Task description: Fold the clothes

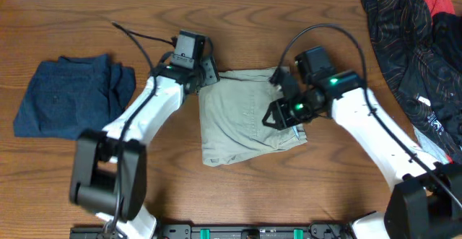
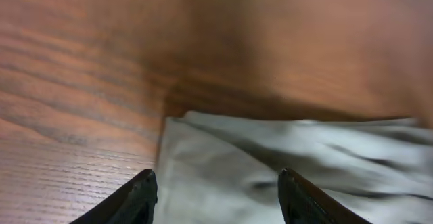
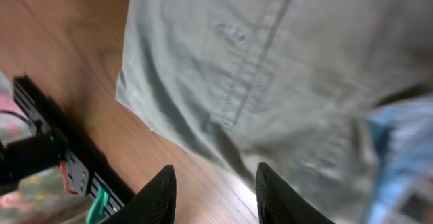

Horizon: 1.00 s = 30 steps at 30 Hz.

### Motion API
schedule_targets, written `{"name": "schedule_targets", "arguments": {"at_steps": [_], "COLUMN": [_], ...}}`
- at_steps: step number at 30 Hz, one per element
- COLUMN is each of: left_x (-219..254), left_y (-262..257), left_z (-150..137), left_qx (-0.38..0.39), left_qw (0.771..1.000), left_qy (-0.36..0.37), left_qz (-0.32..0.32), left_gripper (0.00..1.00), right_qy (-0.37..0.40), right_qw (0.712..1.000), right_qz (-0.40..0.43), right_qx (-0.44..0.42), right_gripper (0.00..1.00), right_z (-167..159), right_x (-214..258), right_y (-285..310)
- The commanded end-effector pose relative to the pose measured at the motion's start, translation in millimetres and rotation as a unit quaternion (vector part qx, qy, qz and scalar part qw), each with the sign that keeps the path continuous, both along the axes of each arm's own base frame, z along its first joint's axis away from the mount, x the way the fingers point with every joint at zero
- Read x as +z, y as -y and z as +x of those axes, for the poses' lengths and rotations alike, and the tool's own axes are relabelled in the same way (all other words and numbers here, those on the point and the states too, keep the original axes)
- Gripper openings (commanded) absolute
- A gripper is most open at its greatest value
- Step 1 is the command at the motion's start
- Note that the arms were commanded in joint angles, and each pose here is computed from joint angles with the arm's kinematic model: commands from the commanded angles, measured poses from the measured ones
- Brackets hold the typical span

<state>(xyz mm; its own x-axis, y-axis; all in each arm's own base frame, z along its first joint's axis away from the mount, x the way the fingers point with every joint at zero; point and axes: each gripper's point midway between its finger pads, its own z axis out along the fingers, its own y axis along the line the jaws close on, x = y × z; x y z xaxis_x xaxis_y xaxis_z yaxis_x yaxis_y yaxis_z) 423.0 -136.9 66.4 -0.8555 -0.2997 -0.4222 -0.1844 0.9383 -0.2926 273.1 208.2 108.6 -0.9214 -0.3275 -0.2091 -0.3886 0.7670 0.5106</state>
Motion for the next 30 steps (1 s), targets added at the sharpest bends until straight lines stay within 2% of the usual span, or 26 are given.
{"name": "schedule_targets", "arguments": {"at_steps": [1, 5, 13, 16, 19, 24, 26, 30], "left_x": [-22.5, -52.1, -74.5, -76.2, -73.8, -57.8, -50.3, -29.0], "left_y": [-3.6, -8.1, -26.4, -35.6, -36.4, -22.7, -22.6, -22.0], "left_z": [1.4, -12.4, -70.1, -100.4, -131.8, -177.7, -179.9, -162.5], "left_qx": [-0.004, -0.004, -0.006, -0.007, -0.013, -0.022, -0.023, -0.027], "left_qw": [1.0, 0.997, 0.978, 0.963, 0.944, 0.911, 0.912, 0.937], "left_qy": [-0.02, -0.069, -0.194, -0.254, -0.317, -0.411, -0.409, -0.346], "left_qz": [0.023, 0.039, 0.078, 0.095, 0.089, 0.035, 0.034, 0.031], "left_gripper": [0.59, 0.59, 0.59, 0.58, 0.58, 0.58, 0.58, 0.58], "right_qy": [-0.016, -0.028, -0.073, -0.057, 0.0, 0.099, 0.109, 0.112], "right_qw": [0.999, 0.997, 0.979, 0.959, 0.933, 0.923, 0.924, 0.924], "right_qz": [-0.027, -0.061, -0.189, -0.265, -0.327, -0.307, -0.297, -0.295], "right_qx": [0.018, 0.028, -0.031, -0.087, -0.153, -0.209, -0.214, -0.215], "right_gripper": [0.39, 0.48, 0.47, 0.47, 0.5, 0.6, 0.64, 0.71], "right_z": [-15.5, -28.9, -38.6, -23.2, 8.0, 66.1, 72.6, 74.0], "right_x": [-22.4, -53.6, -115.5, -128.1, -129.0, -117.1, -115.4, -115.0], "right_y": [-6.0, -3.0, 46.5, 80.8, 114.4, 121.8, 119.3, 118.6]}}
